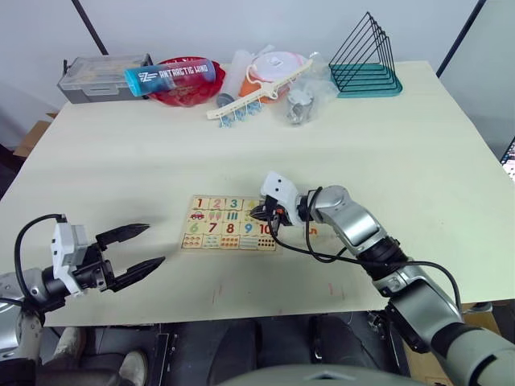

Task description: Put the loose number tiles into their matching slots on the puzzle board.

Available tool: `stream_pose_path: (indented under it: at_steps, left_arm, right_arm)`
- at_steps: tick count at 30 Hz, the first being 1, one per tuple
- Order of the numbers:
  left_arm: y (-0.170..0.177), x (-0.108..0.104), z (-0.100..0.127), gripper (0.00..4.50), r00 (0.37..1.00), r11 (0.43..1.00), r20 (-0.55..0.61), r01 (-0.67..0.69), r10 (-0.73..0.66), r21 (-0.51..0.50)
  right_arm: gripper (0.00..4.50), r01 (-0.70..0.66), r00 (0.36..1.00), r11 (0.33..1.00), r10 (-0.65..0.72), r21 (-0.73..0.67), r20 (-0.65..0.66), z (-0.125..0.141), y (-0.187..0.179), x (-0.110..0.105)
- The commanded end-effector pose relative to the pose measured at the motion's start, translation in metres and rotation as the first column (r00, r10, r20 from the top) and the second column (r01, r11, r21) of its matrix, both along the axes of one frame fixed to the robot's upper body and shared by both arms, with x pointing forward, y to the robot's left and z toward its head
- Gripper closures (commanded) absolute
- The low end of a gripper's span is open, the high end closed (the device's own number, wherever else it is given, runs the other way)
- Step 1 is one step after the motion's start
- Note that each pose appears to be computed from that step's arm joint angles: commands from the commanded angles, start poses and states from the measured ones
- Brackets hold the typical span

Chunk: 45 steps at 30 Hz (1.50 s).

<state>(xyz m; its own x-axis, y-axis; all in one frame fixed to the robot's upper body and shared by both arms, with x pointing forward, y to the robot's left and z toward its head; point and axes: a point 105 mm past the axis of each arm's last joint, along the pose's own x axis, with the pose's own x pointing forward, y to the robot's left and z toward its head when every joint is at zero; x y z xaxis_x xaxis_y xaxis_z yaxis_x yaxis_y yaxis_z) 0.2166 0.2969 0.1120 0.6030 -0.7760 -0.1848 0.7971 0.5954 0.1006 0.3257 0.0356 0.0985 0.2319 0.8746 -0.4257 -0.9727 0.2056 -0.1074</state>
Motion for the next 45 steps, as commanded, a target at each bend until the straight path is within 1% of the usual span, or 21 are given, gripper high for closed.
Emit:
stream_pose_path:
  at_steps: [1, 14, 16, 20, 23, 26, 27, 29, 30, 35, 40, 43, 45]
  left_arm:
    - [0.001, -0.002, 0.008, 0.00, 1.000, 1.000, 0.031, 0.002, -0.002, -0.003]
    - [-0.003, -0.003, 0.004, 0.00, 1.000, 1.000, 0.021, 0.012, -0.012, -0.002]
    - [-0.003, -0.003, 0.003, 0.00, 1.000, 1.000, 0.019, 0.007, -0.007, 0.000]
    - [-0.001, -0.002, 0.000, 0.00, 1.000, 1.000, 0.006, -0.019, 0.019, 0.021]
    - [-0.002, 0.001, -0.004, 0.00, 0.999, 0.999, 0.000, -0.044, 0.044, 0.028]
    - [-0.005, 0.001, -0.006, 0.00, 0.999, 0.998, -0.016, -0.051, 0.051, 0.028]
    - [-0.005, 0.000, -0.007, 0.00, 0.998, 0.998, -0.022, -0.056, 0.057, 0.028]
    - [-0.003, 0.001, -0.010, 0.00, 0.996, 0.996, -0.029, -0.079, 0.080, 0.035]
    - [-0.003, 0.002, -0.011, 0.00, 0.996, 0.995, -0.030, -0.087, 0.088, 0.038]
    - [-0.008, 0.005, -0.012, 0.00, 0.995, 0.995, -0.024, -0.098, 0.099, 0.033]
    - [-0.010, 0.005, -0.017, 0.00, 0.992, 0.992, -0.023, -0.119, 0.120, 0.039]
    - [-0.011, 0.006, -0.019, 0.00, 0.991, 0.991, -0.012, -0.132, 0.132, 0.034]
    - [-0.011, 0.006, -0.020, 0.00, 0.990, 0.989, -0.009, -0.140, 0.140, 0.036]
  right_arm:
    - [4.41, -0.015, 0.999, 0.999, 0.014, 0.037, 0.049, 0.016, 0.004, 0.002]
    - [4.41, -0.030, 0.998, 0.999, 0.028, 0.044, 0.048, 0.017, 0.007, 0.001]
    - [4.41, -0.047, 0.998, 0.996, 0.044, 0.069, 0.052, 0.022, 0.009, -0.002]
    - [4.41, -0.082, 0.993, 0.986, 0.069, 0.143, 0.094, 0.041, 0.010, -0.009]
    - [4.41, -0.074, 0.992, 0.980, 0.053, 0.187, 0.113, 0.053, 0.005, -0.010]
    - [4.41, -0.047, 0.992, 0.975, 0.020, 0.219, 0.124, 0.062, -0.009, -0.012]
    - [4.41, -0.029, 0.988, 0.971, -0.009, 0.238, 0.157, 0.066, -0.015, -0.012]
    - [4.41, -0.014, 0.974, 0.937, -0.067, 0.349, 0.217, 0.080, -0.027, -0.017]
    - [4.41, -0.003, 0.969, 0.925, -0.092, 0.379, 0.230, 0.083, -0.035, -0.020]
    - [4.41, 0.113, 0.961, 0.912, -0.201, 0.394, 0.190, 0.072, -0.072, -0.033]
    - [4.41, 0.211, 0.944, 0.883, -0.295, 0.418, 0.147, 0.063, -0.109, -0.053]
    - [4.41, 0.308, 0.916, 0.862, -0.383, 0.402, 0.117, 0.049, -0.139, -0.068]
    - [4.41, 0.376, 0.887, 0.834, -0.450, 0.403, 0.105, 0.042, -0.158, -0.078]
